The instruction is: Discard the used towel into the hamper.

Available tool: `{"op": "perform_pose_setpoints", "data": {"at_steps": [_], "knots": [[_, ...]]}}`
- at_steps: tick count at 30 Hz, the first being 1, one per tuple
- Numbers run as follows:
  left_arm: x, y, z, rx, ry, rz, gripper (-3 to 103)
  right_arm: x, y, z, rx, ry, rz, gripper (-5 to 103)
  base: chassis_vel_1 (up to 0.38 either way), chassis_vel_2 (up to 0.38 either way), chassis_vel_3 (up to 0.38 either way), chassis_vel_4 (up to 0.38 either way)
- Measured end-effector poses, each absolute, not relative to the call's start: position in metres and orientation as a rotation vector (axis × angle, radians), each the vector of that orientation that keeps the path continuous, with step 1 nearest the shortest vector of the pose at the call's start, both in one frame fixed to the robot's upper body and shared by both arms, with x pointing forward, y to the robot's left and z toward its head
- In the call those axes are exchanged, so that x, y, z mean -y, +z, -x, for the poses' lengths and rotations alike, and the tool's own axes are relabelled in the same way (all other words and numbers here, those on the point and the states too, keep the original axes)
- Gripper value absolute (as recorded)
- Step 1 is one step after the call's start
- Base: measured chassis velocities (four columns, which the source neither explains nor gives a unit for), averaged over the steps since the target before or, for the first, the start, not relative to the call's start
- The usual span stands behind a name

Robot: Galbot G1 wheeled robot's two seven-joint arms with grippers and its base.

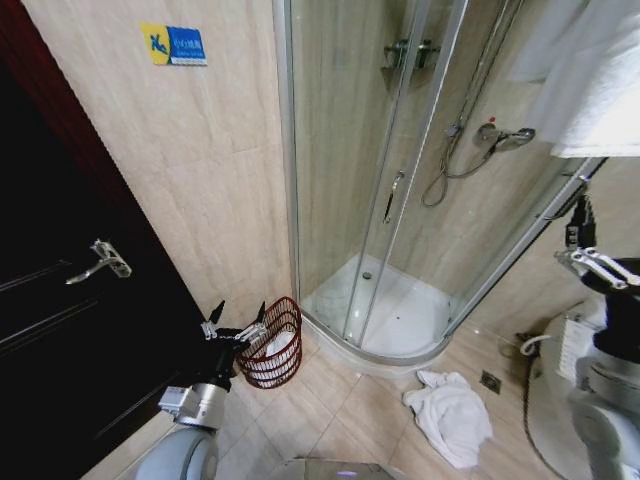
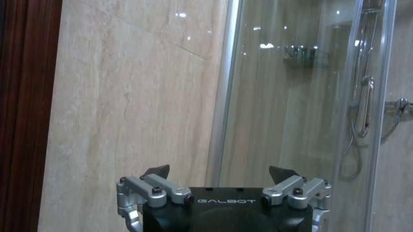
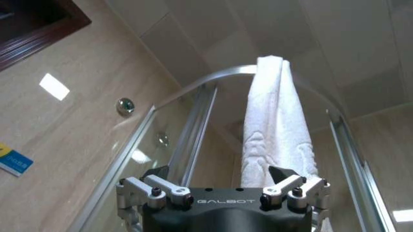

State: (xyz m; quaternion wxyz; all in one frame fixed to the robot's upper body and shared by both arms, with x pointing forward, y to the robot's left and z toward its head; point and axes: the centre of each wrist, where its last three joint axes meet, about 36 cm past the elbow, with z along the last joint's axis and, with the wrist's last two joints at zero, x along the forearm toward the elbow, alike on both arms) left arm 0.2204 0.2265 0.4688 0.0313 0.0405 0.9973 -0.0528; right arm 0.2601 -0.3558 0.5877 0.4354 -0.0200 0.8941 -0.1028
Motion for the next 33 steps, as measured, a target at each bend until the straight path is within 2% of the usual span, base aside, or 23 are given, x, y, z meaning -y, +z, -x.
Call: {"op": "perform_pose_setpoints", "data": {"at_steps": [8,20,33], "knots": [[-0.227,0.469,-0.22,-3.072,-0.162,-0.125,100,0.359,0.592,-0.256,-2.217,-0.28,0.05,100,-0.055,-0.05,0.047,0.058],[-0.226,0.469,-0.22,-3.072,-0.163,-0.124,100,0.358,0.595,-0.254,-2.207,-0.281,0.039,100,-0.172,-0.159,0.178,0.17],[-0.227,0.469,-0.22,-3.072,-0.162,-0.125,100,0.367,0.616,-0.269,-2.193,-0.207,-0.099,100,0.0,-0.012,0.002,0.0]]}}
